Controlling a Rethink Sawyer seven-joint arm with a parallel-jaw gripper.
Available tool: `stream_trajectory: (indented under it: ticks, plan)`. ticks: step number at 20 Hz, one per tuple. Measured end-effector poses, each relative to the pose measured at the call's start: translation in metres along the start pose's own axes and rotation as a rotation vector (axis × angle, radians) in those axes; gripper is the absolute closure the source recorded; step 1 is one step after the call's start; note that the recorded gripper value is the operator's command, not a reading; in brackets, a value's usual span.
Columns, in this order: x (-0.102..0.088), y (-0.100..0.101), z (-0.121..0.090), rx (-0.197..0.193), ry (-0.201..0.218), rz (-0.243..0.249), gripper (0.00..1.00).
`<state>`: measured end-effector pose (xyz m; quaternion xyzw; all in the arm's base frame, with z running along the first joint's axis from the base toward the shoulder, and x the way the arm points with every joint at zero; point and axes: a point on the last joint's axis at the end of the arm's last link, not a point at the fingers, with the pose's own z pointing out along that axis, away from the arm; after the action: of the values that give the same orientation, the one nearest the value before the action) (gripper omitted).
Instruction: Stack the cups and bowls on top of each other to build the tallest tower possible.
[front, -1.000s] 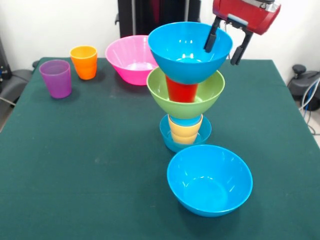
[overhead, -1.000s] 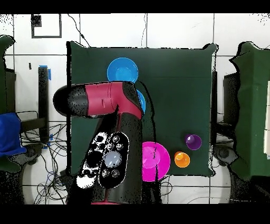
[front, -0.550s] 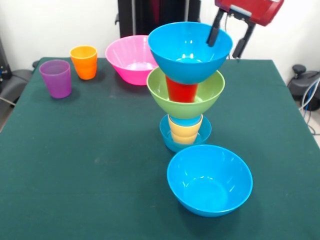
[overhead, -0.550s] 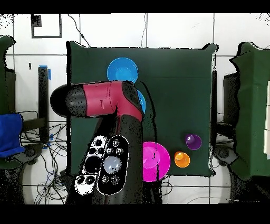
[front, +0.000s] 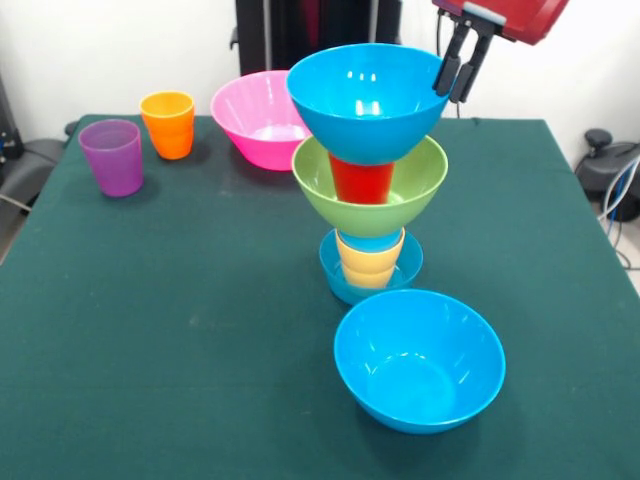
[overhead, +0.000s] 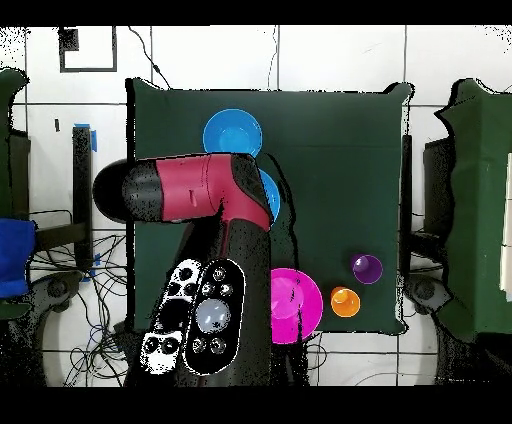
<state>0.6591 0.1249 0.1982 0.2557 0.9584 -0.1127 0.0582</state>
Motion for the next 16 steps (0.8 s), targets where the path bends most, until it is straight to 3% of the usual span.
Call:
stream_trajectory:
  ticks: [16]
  plan:
    - [0.0034,0.0012,0.0009,0.009,-0.008,-0.018,1.0]
